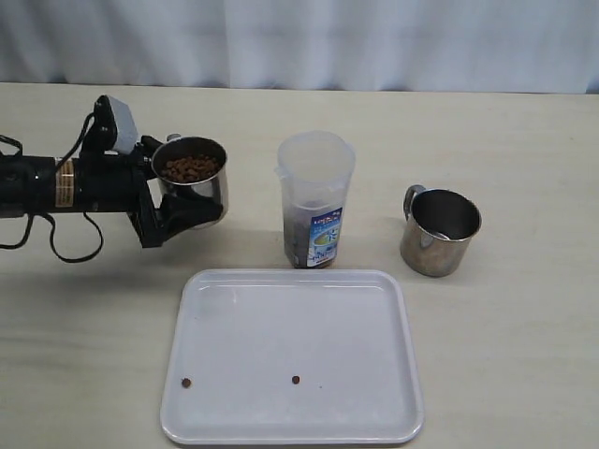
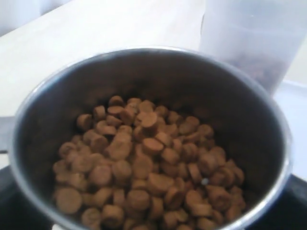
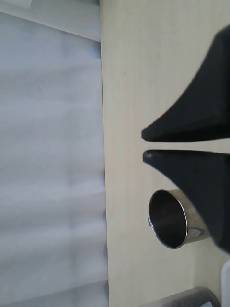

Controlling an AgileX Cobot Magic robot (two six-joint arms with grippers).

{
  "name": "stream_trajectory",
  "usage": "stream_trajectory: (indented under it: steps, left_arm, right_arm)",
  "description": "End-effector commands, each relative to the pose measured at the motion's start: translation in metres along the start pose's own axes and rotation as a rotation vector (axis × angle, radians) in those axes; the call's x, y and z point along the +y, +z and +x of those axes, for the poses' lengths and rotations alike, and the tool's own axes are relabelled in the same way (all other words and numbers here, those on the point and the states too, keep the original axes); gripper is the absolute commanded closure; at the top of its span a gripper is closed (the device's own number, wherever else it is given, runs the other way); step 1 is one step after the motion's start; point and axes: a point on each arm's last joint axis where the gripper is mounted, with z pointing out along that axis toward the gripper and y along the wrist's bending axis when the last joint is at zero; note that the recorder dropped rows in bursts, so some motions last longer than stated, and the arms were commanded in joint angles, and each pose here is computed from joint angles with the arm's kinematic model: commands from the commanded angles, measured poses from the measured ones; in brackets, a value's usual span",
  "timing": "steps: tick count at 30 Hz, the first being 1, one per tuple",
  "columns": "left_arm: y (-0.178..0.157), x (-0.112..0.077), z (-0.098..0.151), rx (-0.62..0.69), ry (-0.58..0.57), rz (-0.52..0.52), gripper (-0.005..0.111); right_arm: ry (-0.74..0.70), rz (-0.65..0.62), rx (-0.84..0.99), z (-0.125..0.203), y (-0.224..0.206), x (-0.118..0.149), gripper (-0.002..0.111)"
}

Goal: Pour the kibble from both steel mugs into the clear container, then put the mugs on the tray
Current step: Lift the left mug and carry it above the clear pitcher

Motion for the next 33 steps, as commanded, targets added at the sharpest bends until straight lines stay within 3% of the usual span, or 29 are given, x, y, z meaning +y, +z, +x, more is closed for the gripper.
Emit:
stream_trajectory:
  steps: [1,16,20,27,33]
  left_arm:
    - [-0.017,-0.007,-0.025,-0.012,-0.014,-0.033,0.107]
    - [-0.075,-0.064,-0.087,0.073,0.104,-0.355,0.107]
    - [-0.074,-0.079,-0.111,0.068,0.133,-0.439,0.107]
    - [-0.051,-0.092,-0.137,0.176,0.236,-0.481,0.107]
    - [-0.036,-0.101,-0.165,0.149,0.296,-0.474,0.107]
  right_arm:
    - [-0.010,-0.002,0.003,0.001,0.000,0.000,0.104]
    - [-0.010,-0.002,0.003,0.001,0.000,0.000,0.104]
    - [-0.010,-0.002,0.003,0.001,0.000,0.000,0.104]
    - [-0.010,-0.002,0.003,0.001,0.000,0.000,0.104]
    - [-0.010,-0.002,0.003,0.001,0.000,0.000,0.104]
